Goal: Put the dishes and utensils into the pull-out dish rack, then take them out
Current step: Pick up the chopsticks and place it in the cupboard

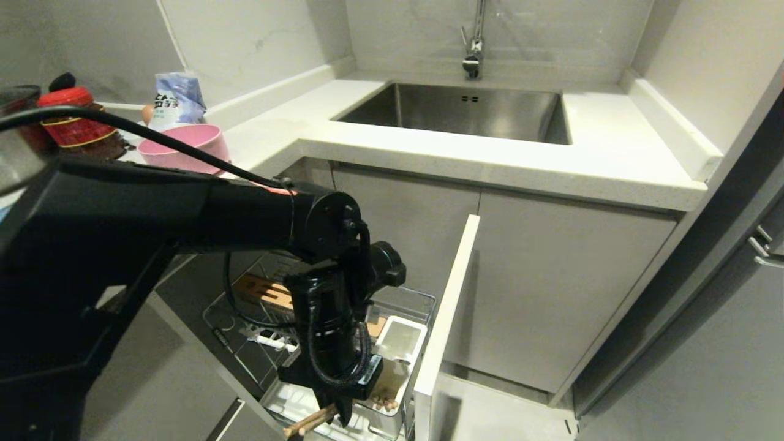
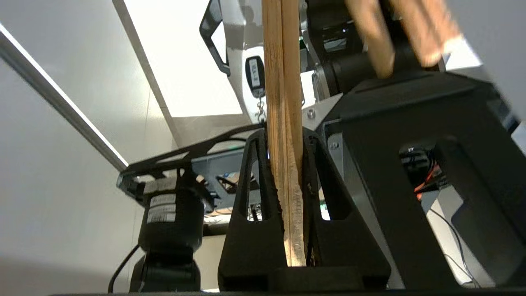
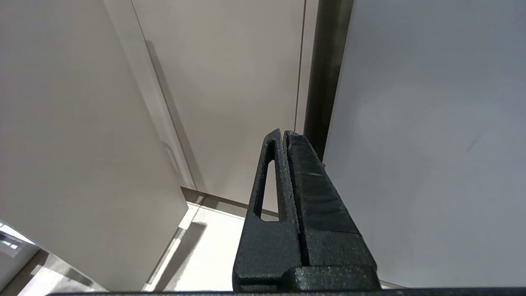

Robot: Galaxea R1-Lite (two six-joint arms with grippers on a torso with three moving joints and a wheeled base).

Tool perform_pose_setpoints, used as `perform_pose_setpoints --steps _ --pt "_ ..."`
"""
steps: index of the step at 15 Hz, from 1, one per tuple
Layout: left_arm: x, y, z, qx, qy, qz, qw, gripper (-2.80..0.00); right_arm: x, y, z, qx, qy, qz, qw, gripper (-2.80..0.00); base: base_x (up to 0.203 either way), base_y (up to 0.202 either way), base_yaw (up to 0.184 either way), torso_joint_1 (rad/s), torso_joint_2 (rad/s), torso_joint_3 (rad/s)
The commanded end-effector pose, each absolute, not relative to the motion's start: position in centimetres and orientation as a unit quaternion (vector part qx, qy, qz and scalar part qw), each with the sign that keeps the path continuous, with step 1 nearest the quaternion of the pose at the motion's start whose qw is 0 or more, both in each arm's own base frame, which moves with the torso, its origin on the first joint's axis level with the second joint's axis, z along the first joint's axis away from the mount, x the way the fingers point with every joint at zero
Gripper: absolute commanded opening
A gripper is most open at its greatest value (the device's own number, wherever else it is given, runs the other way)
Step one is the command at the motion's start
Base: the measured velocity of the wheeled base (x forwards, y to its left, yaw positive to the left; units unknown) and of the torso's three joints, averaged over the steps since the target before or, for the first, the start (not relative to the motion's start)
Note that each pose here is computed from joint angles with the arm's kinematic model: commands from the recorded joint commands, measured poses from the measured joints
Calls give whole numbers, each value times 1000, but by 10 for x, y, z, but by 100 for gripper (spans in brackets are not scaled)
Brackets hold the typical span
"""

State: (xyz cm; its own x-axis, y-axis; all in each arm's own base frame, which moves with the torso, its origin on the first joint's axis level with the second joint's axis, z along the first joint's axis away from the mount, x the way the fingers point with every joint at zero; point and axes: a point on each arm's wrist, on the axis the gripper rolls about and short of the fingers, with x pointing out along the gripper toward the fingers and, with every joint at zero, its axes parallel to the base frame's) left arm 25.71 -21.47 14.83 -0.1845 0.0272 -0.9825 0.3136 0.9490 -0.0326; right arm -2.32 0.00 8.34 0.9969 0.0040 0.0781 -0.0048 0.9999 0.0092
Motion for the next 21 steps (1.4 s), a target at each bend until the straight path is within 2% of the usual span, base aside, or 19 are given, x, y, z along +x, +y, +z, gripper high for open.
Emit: perform_pose_setpoints --steps 1,16,21 --pt "265 -220 137 114 769 -108 620 -280 -21 0 76 5 -27 2 1000 -280 0 0 0 0 0 0" --pt "298 -232 90 107 781 -92 609 -280 -21 0 76 5 -27 2 1000 -280 0 0 0 0 0 0" --pt "299 -230 93 104 780 -91 610 -280 -21 0 76 5 -27 2 1000 -280 0 0 0 0 0 0"
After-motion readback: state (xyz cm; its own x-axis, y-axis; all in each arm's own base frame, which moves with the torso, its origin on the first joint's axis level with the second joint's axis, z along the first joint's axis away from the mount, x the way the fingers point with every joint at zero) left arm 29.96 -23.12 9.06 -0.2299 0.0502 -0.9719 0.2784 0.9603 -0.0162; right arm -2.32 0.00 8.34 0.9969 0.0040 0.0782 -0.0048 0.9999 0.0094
